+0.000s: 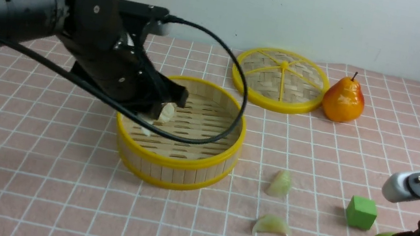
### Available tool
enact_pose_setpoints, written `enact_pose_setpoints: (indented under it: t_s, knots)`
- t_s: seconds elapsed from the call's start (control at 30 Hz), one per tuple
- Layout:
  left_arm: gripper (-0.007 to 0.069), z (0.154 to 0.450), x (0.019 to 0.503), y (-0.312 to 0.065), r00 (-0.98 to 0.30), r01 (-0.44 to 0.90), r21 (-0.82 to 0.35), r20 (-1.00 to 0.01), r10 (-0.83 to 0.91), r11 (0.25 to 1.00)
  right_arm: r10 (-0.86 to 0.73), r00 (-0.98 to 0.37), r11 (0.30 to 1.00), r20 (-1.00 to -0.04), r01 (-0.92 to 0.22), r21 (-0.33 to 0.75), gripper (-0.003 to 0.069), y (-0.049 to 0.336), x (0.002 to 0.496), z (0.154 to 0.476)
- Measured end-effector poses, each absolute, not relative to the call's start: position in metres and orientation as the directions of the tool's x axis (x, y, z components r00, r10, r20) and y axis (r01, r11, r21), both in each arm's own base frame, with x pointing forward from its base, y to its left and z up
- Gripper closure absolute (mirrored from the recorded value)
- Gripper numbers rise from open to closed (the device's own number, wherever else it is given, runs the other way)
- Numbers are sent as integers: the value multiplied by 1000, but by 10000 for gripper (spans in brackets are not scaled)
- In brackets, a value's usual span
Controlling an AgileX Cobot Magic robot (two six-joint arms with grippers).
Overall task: Put the dumplings into the steamer on the table with the pink tablecloth.
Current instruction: 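Place the dumpling into the bamboo steamer basket with the left gripper, then reach for and grasp a dumpling lying on the table beside the steamer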
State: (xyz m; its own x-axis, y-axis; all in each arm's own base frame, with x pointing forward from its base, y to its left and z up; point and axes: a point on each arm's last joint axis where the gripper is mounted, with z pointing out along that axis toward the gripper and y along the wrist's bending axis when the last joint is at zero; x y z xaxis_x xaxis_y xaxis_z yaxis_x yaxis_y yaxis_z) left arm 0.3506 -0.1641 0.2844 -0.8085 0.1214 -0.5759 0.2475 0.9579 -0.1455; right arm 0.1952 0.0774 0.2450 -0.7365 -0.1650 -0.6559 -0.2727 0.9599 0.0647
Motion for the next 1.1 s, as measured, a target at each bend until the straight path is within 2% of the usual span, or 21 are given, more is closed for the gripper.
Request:
enact_pose_setpoints:
  t_s: [0.1, 0.13, 0.2, 0.27, 0.33, 0.47, 0.5, 0.53, 0.6, 0.7, 0.8, 0.83, 0.87, 0.9, 0.93, 0.97, 1.03, 1.1]
  knots:
    - [433, 248, 367, -174, -824, 252, -118, -546, 149, 961, -164, -737, 960, -656, -272, 65, 603, 77, 195, 245]
    - [433, 245, 368, -174, -826, 253, -111, -542, 155, 961, -164, -737, 960, -656, -272, 65, 602, 77, 195, 245]
    - [443, 213, 380, -177, -846, 256, -69, -498, 189, 964, -165, -736, 960, -657, -273, 65, 599, 77, 195, 245]
    - [441, 201, 385, -178, -849, 267, -36, -482, 217, 963, -165, -735, 960, -658, -273, 65, 596, 77, 195, 245]
    - [400, 197, 387, -178, -848, 262, -29, -485, 215, 965, -164, -737, 960, -656, -272, 65, 595, 78, 196, 245]
    - [241, 203, 392, -179, -821, 255, -30, -535, 200, 967, -154, -751, 961, -642, -264, 79, 585, 78, 196, 242]
    - [232, 203, 392, -179, -821, 254, -30, -535, 199, 967, -152, -753, 961, -640, -263, 80, 585, 78, 196, 242]
    - [178, 204, 392, -179, -819, 251, -28, -538, 197, 967, -150, -760, 962, -633, -260, 84, 575, 78, 195, 242]
    - [145, 206, 391, -178, -828, 245, -23, -526, 197, 969, -152, -771, 963, -619, -257, 84, 560, 78, 195, 243]
    - [148, 221, 384, -173, -849, 230, -8, -491, 197, 973, -153, -789, 964, -595, -250, 85, 517, 79, 197, 250]
    - [261, 283, 361, -161, -817, 216, -23, -552, 168, 976, -130, -825, 964, -550, -234, 124, 421, 88, 212, 264]
    - [270, 288, 359, -160, -812, 215, -26, -560, 164, 976, -128, -831, 965, -541, -232, 127, 414, 89, 212, 262]
    - [338, 327, 340, -152, -768, 214, -58, -627, 131, 975, -118, -844, 961, -523, -230, 154, 362, 96, 224, 265]
    - [389, 350, 327, -147, -737, 216, -87, -668, 104, 973, -109, -852, 959, -512, -227, 173, 330, 102, 233, 265]
    - [420, 354, 324, -146, -731, 217, -93, -675, 98, 972, -106, -851, 958, -515, -227, 178, 318, 103, 236, 267]
    - [481, 378, 303, -137, -694, 223, -133, -717, 62, 966, -86, -863, 955, -498, -214, 205, 279, 111, 249, 263]
    - [568, 401, 274, -125, -654, 235, -170, -756, 26, 957, -61, -870, 954, -490, -196, 229, 238, 120, 269, 252]
    - [639, 403, 249, -114, -644, 246, -170, -765, 30, 954, -39, -860, 953, -508, -185, 241, 207, 129, 290, 242]
